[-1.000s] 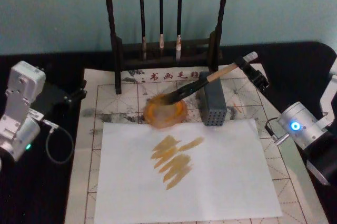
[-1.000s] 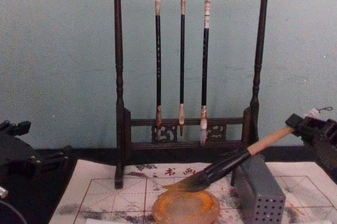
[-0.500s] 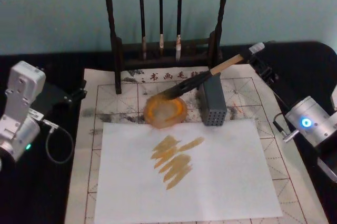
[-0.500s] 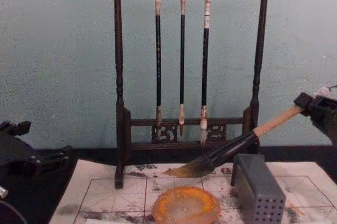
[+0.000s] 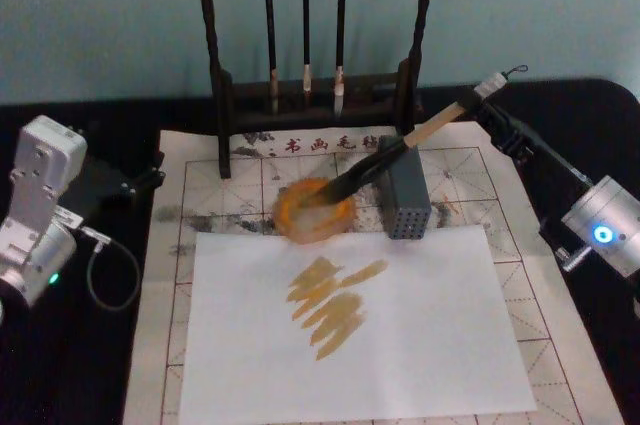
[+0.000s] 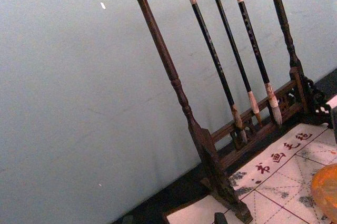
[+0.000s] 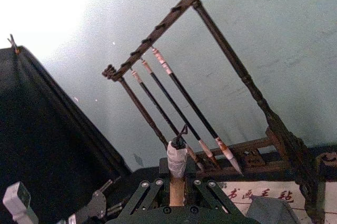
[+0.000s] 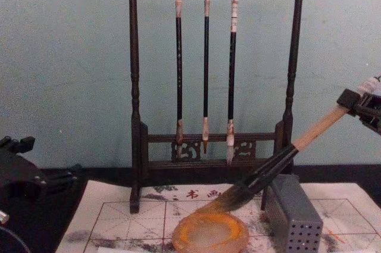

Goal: Pick up the brush from the inkstone, write on the paper, then place the brush back to its original position.

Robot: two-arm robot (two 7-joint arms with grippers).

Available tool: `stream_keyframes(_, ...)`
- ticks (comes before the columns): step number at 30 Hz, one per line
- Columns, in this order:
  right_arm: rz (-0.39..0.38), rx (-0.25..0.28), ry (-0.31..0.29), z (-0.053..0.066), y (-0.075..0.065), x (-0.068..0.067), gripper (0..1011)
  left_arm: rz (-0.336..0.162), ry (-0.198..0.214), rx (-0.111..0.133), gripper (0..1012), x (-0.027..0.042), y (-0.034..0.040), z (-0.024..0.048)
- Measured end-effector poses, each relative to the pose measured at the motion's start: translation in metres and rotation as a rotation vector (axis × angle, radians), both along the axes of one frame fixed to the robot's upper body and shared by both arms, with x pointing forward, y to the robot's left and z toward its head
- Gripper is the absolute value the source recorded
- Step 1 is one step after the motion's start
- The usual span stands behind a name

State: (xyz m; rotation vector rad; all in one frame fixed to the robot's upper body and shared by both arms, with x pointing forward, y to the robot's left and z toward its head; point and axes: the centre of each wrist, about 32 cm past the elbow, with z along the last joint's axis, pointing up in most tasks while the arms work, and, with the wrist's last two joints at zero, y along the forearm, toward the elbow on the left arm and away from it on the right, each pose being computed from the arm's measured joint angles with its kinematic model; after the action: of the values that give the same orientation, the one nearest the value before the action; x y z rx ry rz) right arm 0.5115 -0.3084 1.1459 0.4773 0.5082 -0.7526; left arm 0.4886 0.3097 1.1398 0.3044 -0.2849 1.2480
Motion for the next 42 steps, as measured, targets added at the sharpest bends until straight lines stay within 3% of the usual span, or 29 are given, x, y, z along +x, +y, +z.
stream_keyframes(13, 0.032, -0.153, -0.09, 0.019, -0.007, -0.005, 174, 0.0, 0.0, 0.0, 1001, 0.0, 0.0, 0.0)
stream_keyframes(23, 0.062, -0.222, -0.124, 0.028, -0.011, -0.009, 174, 0.0, 0.0, 0.0, 1001, 0.0, 0.0, 0.0)
stream_keyframes(31, 0.084, -0.307, -0.139, 0.039, -0.012, -0.015, 173, 0.0, 0.0, 0.0, 1001, 0.0, 0.0, 0.0)
stream_keyframes(42, 0.101, -0.381, -0.163, 0.044, -0.01, -0.019, 173, 0.0, 0.0, 0.0, 1001, 0.0, 0.0, 0.0)
